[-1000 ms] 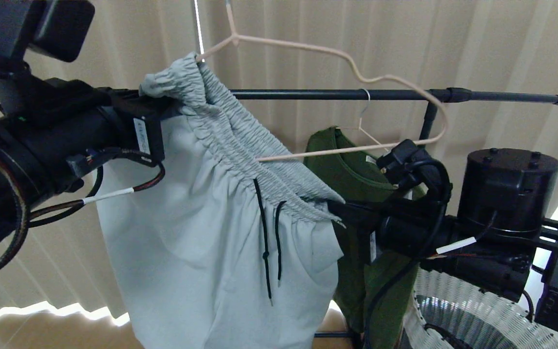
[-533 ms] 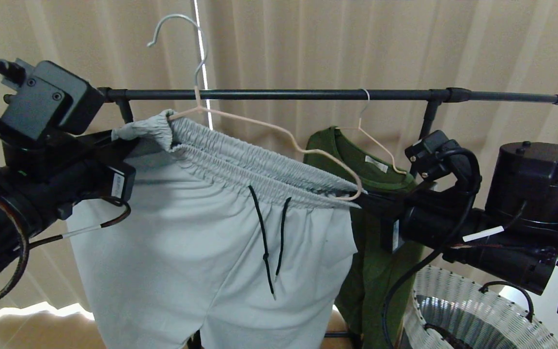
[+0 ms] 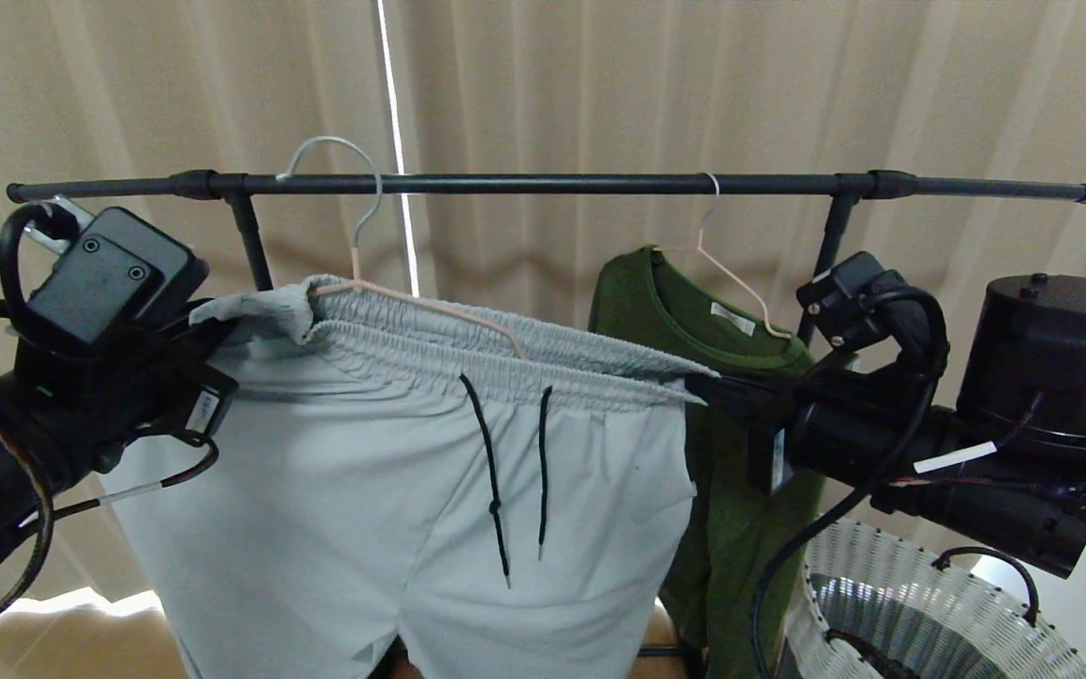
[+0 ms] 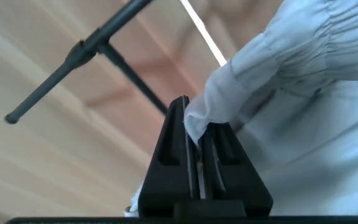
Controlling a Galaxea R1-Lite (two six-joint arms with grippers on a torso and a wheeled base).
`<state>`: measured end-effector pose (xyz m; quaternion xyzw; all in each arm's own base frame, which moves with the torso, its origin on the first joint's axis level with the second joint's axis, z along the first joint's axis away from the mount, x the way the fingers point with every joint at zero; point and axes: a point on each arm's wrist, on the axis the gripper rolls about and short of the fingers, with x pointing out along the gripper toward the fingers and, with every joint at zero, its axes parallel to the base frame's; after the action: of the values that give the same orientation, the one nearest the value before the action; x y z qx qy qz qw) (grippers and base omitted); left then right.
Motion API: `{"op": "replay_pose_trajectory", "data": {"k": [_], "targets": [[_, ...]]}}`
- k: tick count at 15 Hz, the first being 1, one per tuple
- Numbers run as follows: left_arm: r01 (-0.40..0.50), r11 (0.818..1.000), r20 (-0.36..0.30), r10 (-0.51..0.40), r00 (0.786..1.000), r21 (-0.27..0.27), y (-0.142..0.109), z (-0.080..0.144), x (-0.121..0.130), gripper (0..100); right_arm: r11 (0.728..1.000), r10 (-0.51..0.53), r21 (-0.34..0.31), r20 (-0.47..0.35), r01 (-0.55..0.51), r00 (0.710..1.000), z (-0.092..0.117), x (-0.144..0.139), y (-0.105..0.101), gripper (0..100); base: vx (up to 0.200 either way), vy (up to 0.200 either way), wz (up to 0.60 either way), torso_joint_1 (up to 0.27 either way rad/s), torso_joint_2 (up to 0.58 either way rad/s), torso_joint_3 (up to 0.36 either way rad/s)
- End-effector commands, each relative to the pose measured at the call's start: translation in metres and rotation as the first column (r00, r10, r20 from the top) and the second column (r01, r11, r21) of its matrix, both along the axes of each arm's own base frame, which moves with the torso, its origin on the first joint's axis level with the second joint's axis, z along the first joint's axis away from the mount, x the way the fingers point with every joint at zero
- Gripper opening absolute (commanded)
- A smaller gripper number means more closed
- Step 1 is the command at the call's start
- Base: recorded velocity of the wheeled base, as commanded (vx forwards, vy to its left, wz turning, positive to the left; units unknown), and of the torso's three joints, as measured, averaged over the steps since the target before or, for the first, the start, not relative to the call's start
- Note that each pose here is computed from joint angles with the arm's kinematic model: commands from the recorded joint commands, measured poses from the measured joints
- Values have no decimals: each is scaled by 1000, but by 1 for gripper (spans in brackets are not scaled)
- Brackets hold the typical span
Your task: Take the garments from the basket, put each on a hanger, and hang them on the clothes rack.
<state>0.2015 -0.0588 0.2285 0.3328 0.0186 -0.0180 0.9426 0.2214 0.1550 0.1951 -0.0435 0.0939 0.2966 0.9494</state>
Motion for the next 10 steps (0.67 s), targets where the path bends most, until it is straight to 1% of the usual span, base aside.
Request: {"op": "replay_pose_trajectory", "data": {"k": [1,4,5,6,7,8,10], "targets": [[-28,1000,-12,28,1000,7,5,-3,2,0,1000,4,-6,-2,-4,1000,-1,-1,0,0,0,0,0,0,0,0],[-33,999,-30,34,999,41,7,-9,1,0,1000,18,-12,18,-18,1000,3,-4,-1,0,0,0,0,0,0,0],[-30,999,-28,31,999,39,7,-8,1,0,999,34,-41,18,-33,999,2,-6,1,0,0,0,0,0,0,0],[-31,999,-20,31,999,33,6,-6,2,0,992,56,-113,5,-55,998,0,-7,2,100,0,0,0,0,0,0],[-27,999,-12,27,1000,28,4,-3,3,0,988,68,-138,-2,-68,998,-1,-8,4,100,0,0,0,0,0,0],[-22,1000,-13,22,1000,8,2,-3,4,0,985,102,-139,-3,-101,995,0,-12,12,100,0,0,0,0,0,0],[8,997,-28,-10,1000,-71,-9,-5,7,0,982,137,-135,24,-133,990,7,-15,22,100,0,0,0,0,0,0]]}}
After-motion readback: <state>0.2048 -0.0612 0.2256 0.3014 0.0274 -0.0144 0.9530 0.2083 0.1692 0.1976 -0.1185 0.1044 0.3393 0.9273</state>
